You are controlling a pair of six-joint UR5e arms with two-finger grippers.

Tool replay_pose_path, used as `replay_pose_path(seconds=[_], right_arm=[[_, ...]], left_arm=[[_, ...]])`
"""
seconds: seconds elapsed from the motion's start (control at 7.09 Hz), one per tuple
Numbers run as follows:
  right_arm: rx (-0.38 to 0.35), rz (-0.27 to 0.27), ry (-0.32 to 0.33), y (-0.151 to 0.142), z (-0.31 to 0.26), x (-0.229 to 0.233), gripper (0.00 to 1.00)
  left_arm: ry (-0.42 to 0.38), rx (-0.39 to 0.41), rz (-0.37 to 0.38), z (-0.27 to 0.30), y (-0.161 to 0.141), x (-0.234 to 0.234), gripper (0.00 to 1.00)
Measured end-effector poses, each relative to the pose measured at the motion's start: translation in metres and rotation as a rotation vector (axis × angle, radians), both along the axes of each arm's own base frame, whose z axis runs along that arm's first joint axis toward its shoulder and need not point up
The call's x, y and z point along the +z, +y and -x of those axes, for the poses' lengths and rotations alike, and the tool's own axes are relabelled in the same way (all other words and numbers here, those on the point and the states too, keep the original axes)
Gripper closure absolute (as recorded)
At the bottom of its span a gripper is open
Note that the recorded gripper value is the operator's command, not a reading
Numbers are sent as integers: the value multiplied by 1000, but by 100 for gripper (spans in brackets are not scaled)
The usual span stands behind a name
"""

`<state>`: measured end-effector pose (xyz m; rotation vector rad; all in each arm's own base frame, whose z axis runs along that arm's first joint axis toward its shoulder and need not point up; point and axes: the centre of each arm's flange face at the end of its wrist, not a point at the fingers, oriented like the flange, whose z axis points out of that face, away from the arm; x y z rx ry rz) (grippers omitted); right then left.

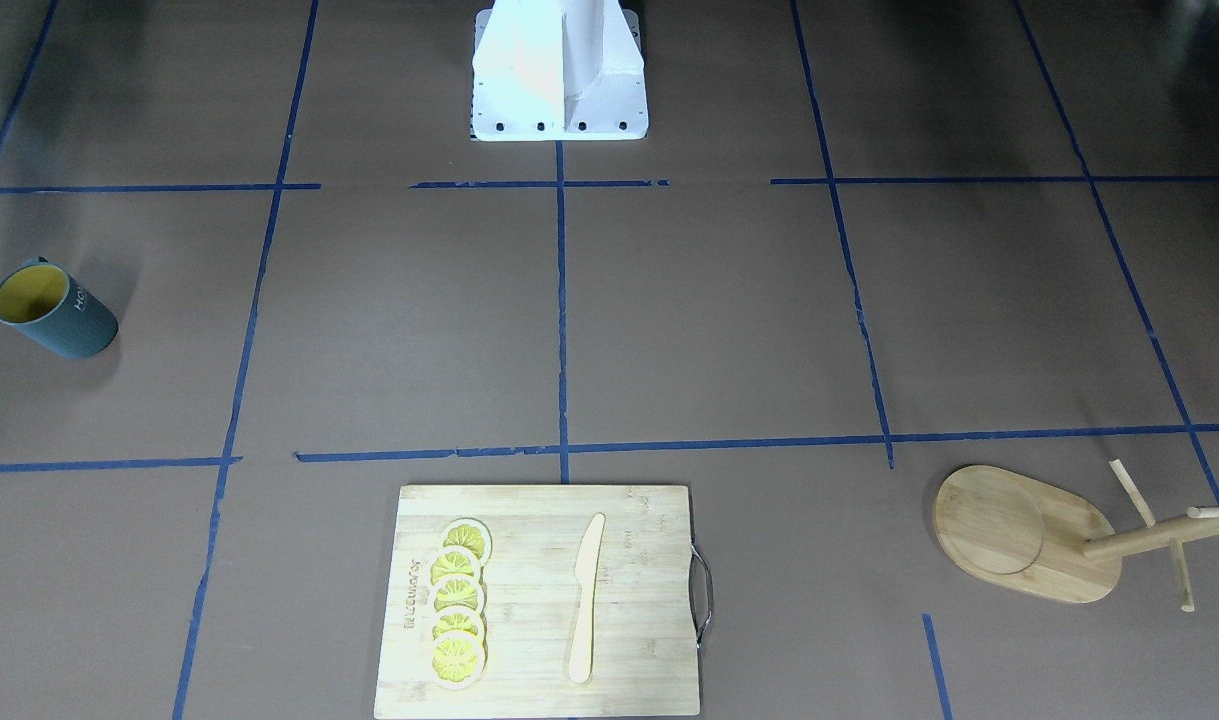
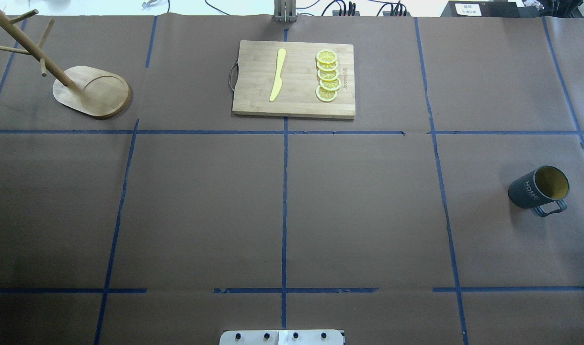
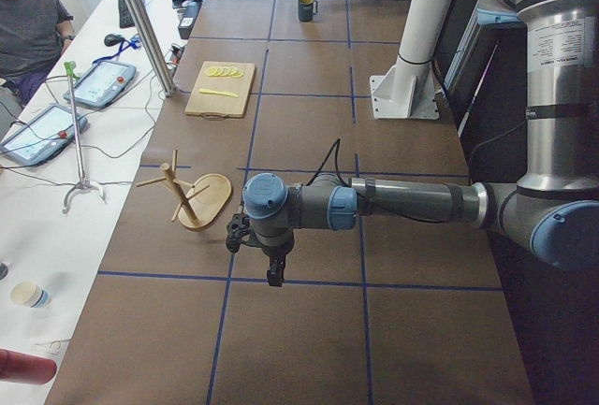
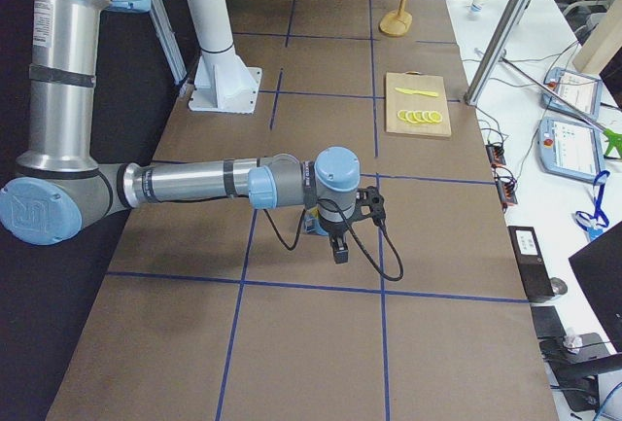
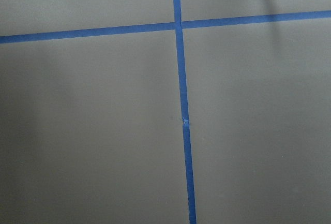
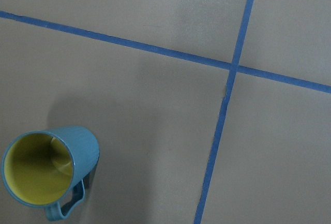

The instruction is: Hang cup on storage rack

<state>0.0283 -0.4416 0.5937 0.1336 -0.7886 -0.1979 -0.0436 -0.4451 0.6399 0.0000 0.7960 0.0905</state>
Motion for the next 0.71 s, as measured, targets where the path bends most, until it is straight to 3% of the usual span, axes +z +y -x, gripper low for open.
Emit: replay_pose_path(seconds=[0.42,0.71], right_arm=[[5,16,-4,-5,15,-7,0],[56,36,-18,-10,53,-18,0]], left_arm=[[0,2,-1,-1,-1,0,0],[0,2,-1,-1,-2,0,0]])
